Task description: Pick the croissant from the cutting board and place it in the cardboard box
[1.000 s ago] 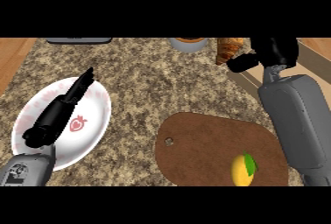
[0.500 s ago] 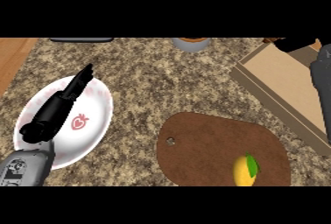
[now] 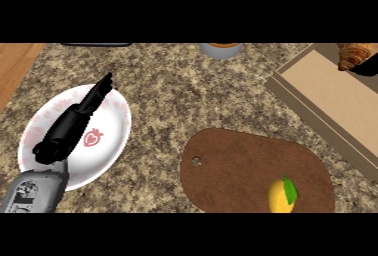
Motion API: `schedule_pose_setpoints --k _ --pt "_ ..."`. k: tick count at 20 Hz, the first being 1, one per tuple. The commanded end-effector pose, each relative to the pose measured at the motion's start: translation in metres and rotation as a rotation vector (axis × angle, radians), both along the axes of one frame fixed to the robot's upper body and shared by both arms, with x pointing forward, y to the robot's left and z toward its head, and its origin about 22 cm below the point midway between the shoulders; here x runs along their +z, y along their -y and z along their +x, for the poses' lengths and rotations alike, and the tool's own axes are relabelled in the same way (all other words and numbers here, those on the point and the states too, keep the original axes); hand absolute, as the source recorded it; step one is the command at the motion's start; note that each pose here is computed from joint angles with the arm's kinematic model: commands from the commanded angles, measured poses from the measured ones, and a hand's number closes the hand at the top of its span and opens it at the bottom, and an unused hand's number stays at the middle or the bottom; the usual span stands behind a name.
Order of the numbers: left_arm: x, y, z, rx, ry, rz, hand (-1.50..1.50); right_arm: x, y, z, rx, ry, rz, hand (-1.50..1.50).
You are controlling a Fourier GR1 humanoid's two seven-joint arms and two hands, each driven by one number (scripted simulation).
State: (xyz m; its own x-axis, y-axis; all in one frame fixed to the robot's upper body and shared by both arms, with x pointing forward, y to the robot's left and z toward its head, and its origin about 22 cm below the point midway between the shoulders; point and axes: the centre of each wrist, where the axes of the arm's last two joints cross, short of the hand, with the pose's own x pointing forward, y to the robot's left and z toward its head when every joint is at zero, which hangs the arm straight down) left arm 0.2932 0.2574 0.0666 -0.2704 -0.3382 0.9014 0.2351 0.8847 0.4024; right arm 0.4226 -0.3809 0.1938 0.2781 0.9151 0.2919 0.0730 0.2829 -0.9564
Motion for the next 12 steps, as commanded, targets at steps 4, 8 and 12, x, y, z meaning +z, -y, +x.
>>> schedule_pose_setpoints --k 4,8,12 --pt "0.005 0.01 0.002 -0.018 0.006 0.001 0.0 -0.021 0.048 -0.012 -0.002 -0.253 -0.006 1.5" --pt "0.0 0.003 0.011 -0.005 0.013 -0.007 0.0 -0.042 0.063 -0.022 0.101 -0.336 0.074 -1.5" --pt "0.006 0.007 0.01 -0.02 0.0 0.009 0.0 -0.023 0.067 -0.02 0.234 -0.266 0.153 -1.5"
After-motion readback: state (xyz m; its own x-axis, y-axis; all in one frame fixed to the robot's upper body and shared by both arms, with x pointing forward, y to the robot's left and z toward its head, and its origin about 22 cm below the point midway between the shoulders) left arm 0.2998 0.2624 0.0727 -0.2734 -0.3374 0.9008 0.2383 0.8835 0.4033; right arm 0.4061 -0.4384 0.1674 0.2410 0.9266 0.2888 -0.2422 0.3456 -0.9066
